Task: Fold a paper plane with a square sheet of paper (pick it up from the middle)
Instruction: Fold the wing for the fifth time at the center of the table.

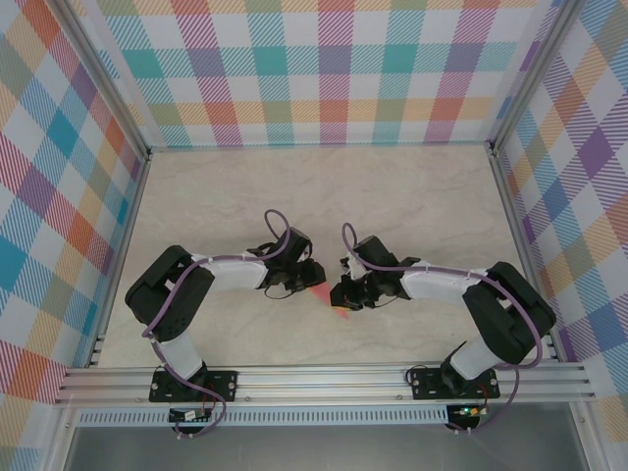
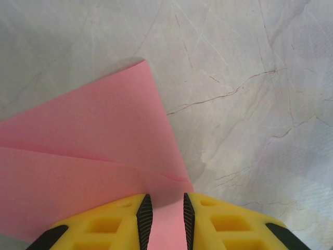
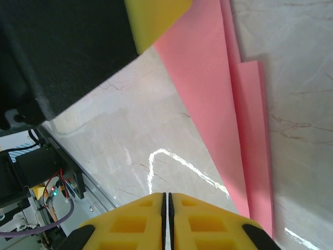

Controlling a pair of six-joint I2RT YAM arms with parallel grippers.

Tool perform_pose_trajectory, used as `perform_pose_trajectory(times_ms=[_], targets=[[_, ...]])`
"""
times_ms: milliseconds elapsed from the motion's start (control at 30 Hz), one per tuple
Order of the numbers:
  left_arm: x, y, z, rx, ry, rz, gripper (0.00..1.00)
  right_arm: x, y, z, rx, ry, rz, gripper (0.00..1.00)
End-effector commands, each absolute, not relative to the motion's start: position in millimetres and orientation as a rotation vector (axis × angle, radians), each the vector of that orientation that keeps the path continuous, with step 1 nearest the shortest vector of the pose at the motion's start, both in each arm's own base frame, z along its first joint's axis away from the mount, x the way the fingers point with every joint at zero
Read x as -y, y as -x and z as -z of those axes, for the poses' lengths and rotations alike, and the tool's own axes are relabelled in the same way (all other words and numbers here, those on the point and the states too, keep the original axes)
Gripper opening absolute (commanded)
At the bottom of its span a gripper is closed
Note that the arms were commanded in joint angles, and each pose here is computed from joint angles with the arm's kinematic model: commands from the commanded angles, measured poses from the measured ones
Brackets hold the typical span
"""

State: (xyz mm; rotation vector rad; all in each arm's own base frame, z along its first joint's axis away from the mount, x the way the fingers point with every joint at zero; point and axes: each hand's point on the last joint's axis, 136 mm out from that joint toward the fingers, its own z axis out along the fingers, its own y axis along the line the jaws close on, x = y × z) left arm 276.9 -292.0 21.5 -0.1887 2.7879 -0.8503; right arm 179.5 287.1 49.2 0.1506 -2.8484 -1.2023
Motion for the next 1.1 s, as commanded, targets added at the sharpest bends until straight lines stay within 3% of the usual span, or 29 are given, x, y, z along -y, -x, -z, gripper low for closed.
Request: perform_pose_trajectory(times_ms=[0,1067], targets=[[271,-265,9,-2.887,0.205,0.676,0.27,-281,-173,-37,2.825,-0.155,1.139,0.12],[270,-264,9,-2.895,0.192,0.663,0.27,-247,-157,-3,2.892,-0.084,0.919,0.1]])
